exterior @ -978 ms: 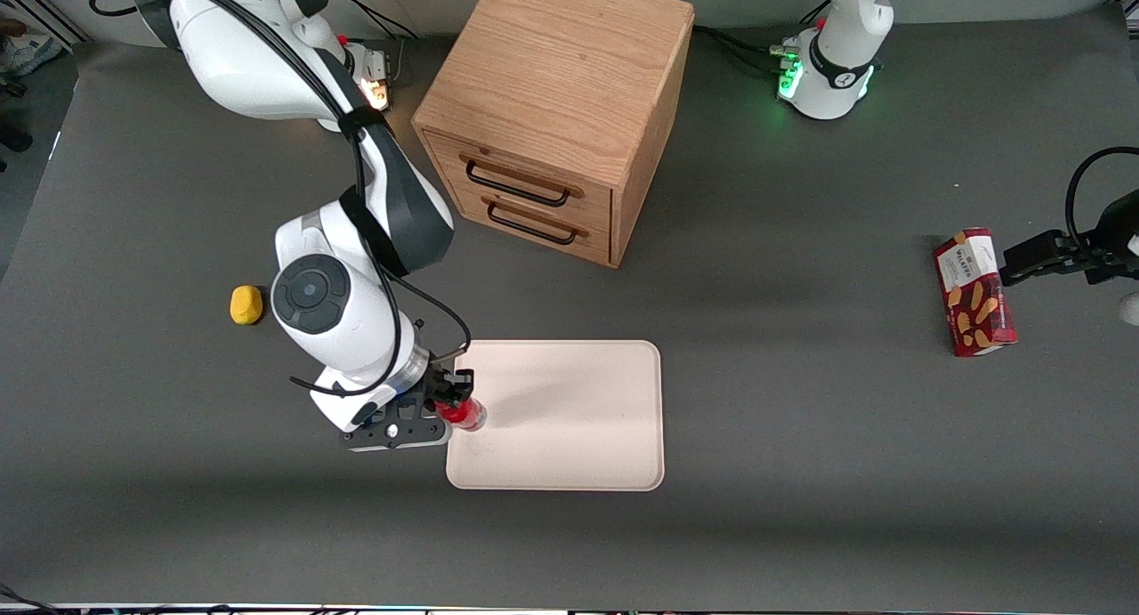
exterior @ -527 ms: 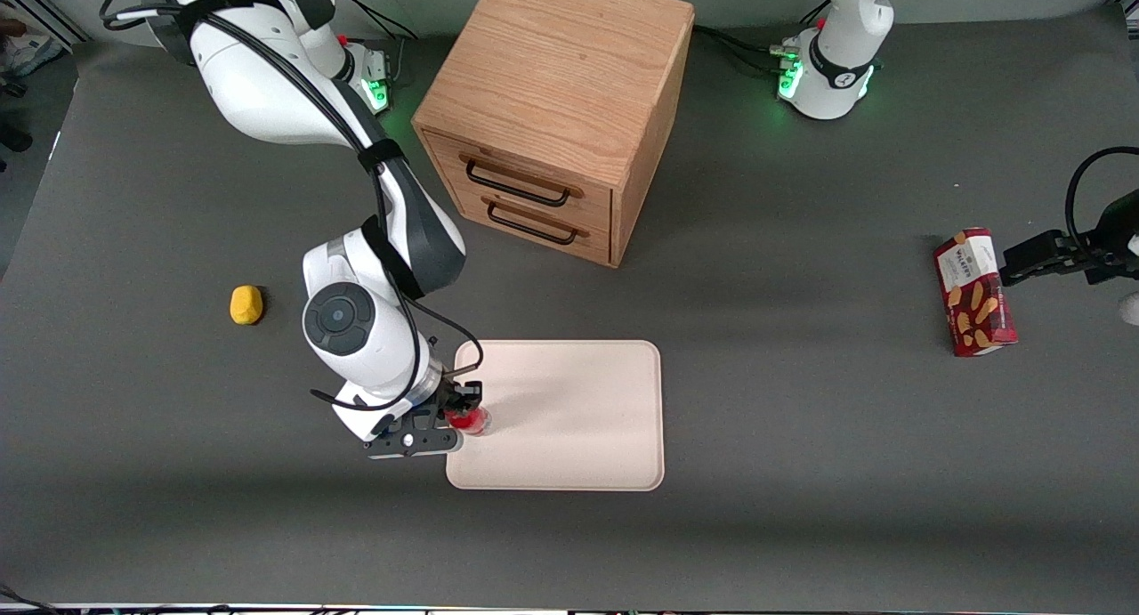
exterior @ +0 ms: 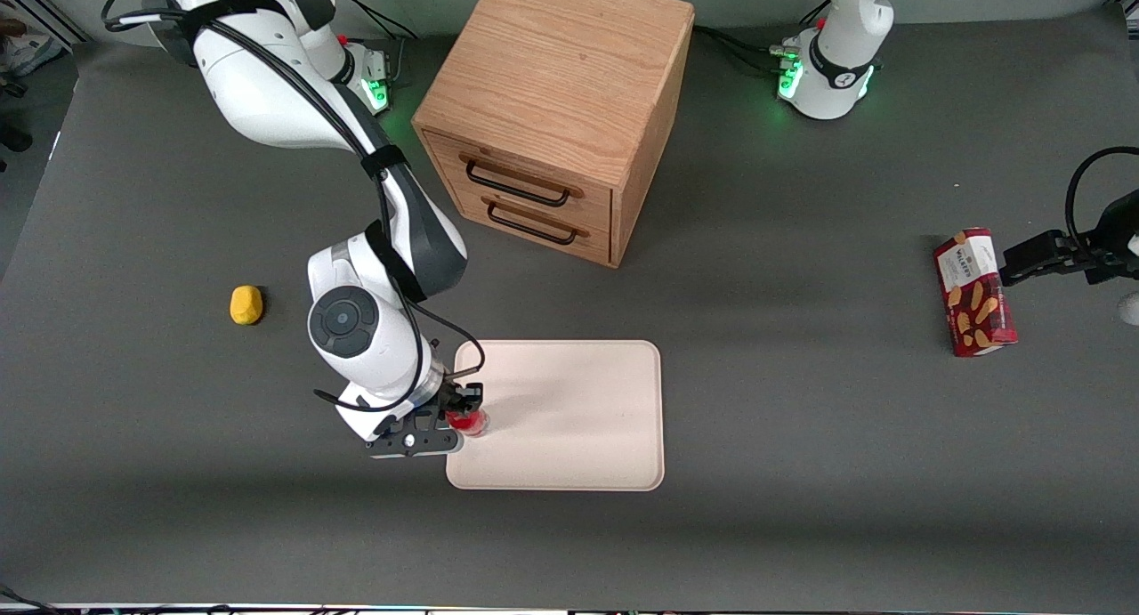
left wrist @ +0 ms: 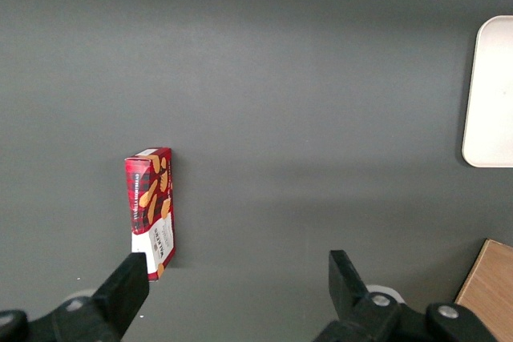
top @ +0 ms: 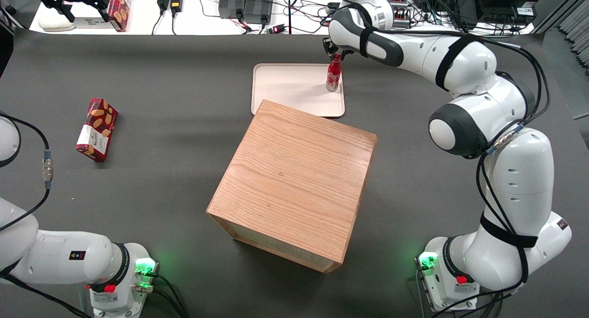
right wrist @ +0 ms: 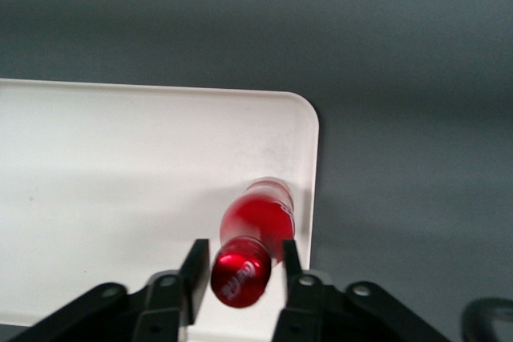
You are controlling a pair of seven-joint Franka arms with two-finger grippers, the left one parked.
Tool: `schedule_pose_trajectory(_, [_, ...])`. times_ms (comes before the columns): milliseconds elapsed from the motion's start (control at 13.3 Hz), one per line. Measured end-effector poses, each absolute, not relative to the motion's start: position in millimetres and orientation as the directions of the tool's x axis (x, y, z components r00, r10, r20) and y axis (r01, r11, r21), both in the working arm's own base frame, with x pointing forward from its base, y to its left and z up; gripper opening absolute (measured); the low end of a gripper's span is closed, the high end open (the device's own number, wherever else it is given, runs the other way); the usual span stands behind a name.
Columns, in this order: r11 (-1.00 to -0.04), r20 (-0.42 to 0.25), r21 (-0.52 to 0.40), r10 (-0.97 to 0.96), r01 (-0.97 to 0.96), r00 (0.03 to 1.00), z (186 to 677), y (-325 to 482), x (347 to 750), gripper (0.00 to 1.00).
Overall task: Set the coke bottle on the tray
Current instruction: 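Open the right gripper to release the bottle on the tray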
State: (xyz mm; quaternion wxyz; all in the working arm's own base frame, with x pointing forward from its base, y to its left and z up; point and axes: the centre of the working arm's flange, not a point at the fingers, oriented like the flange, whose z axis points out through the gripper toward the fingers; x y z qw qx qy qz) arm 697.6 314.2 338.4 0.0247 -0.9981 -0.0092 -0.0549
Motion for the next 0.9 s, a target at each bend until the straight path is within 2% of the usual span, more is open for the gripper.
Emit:
schedule_pose_trajectory(376, [-0.999,0.111,-0.05,0.006,0.011,0.994,339.5,314.2,697.6,0.99])
schedule_pose_trajectory(602, [-1.0,0.086,-0.031,-0.003,0.0,0.996,353.0,306.8,696.2,1.0])
schedule_pose_trajectory(903, [-1.0,0.014,-0.001,-0.011,-0.011,1.0,440.1,289.5,672.4,1.0])
